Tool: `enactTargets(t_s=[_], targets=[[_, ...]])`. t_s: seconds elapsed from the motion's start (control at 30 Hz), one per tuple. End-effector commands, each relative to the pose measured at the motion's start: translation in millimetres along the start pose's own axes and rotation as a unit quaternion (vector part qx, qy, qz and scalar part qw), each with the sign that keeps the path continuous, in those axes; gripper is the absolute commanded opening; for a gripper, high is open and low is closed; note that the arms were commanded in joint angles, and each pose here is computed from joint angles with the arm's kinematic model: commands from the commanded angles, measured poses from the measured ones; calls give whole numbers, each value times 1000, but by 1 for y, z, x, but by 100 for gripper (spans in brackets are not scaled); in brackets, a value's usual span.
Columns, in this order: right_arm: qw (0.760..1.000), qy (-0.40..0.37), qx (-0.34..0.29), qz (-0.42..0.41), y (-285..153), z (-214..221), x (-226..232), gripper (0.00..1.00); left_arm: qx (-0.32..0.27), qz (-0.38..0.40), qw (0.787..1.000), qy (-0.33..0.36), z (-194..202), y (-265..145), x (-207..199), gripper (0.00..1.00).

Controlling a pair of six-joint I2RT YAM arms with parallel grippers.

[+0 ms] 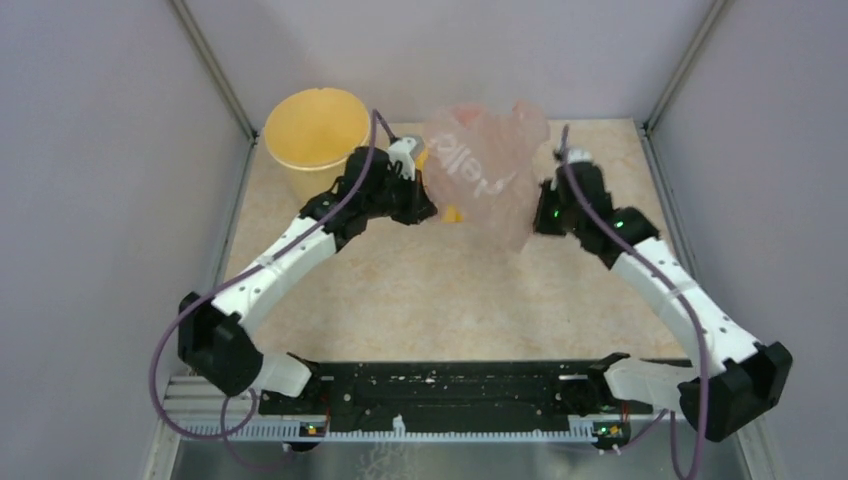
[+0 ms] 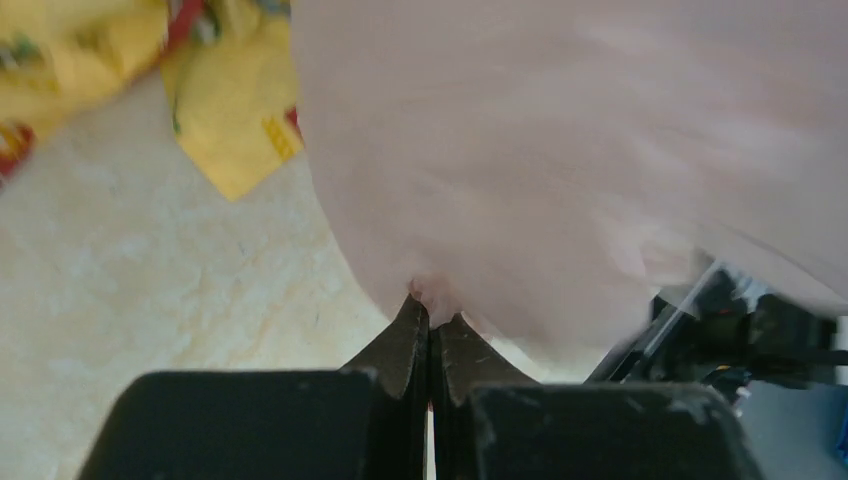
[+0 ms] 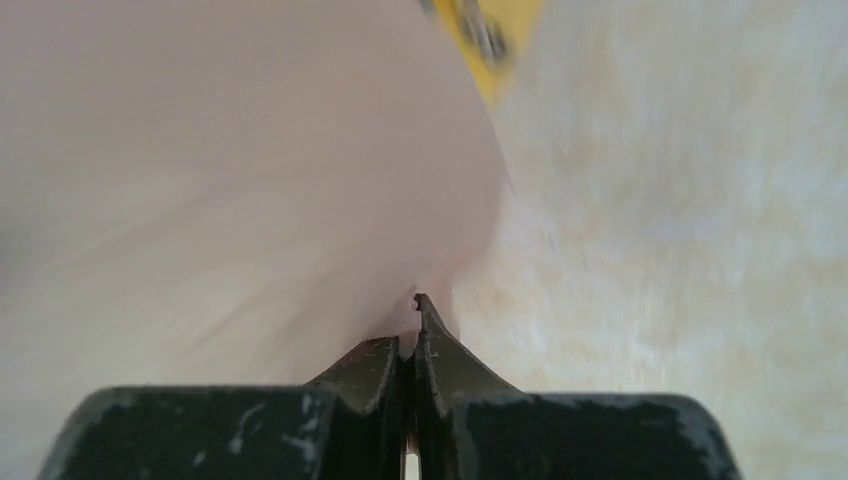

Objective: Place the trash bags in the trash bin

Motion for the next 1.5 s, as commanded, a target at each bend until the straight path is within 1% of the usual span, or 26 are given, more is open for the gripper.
enactTargets(t_s=[0.0,0.07,0.1,0.2,0.3,0.37,0.43,0.5,0.63,0.77,0.83,1.03,1.13,1.2,1.23,1.27,1.3,1.33,1.4,1.47], targets=[[923,27,-320,-214,-227,-188,101,0,-308,29,945,111,-174,-148,-65,0],[914,22,-343,-216,-247,-203,105,0,-326,21,939,112,-186,-161,-67,0],[916,20,-342,-210,-243,-205,106,0,-325,20,939,112,-188,-160,-67,0],[932,24,-311,-185,-207,-191,99,0,-290,13,952,99,-174,-140,-58,0],[951,38,-263,-156,-158,-158,82,0,-256,4,964,77,-148,-117,-47,0],[962,47,-235,-134,-136,-135,67,0,-234,0,970,68,-132,-106,-42,0],[967,51,-214,-127,-124,-117,58,0,-212,-5,975,64,-119,-99,-37,0],[969,51,-208,-122,-124,-109,51,0,-200,-6,978,64,-112,-97,-36,0],[961,43,-239,-134,-156,-129,58,0,-203,-3,977,64,-115,-103,-39,0],[952,24,-263,-156,-186,-156,77,0,-231,-5,971,70,-138,-116,-44,0],[951,15,-264,-160,-189,-163,83,0,-238,-8,969,71,-147,-120,-44,0],[961,10,-233,-147,-168,-150,80,0,-229,-20,971,65,-140,-118,-39,0],[966,6,-223,-132,-151,-145,76,0,-234,-34,970,62,-141,-112,-33,0],[966,-7,-230,-121,-138,-155,81,0,-245,-45,966,67,-155,-103,-27,0],[966,-11,-236,-106,-125,-167,84,0,-248,-49,965,71,-164,-93,-23,0],[963,-8,-248,-104,-124,-186,89,0,-254,-51,963,77,-179,-83,-20,0],[959,0,-260,-110,-127,-207,96,0,-261,-48,961,83,-198,-76,-19,0],[951,11,-282,-126,-143,-236,108,0,-267,-41,959,88,-218,-69,-20,0],[922,19,-349,-166,-207,-288,134,0,-309,-8,945,109,-271,-83,-39,0],[866,15,-436,-243,-301,-319,157,0,-388,16,912,133,-323,-130,-66,0]])
Point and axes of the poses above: each gripper's point midway between its finger pads, its own y axis out along the fingers, its own x axis along the line the jaws close on, z = x × y, the point moved 1 cm from there along -y, back along the fingers, and after that the axes turned 15 degrees about y, right-handed, at the moved point
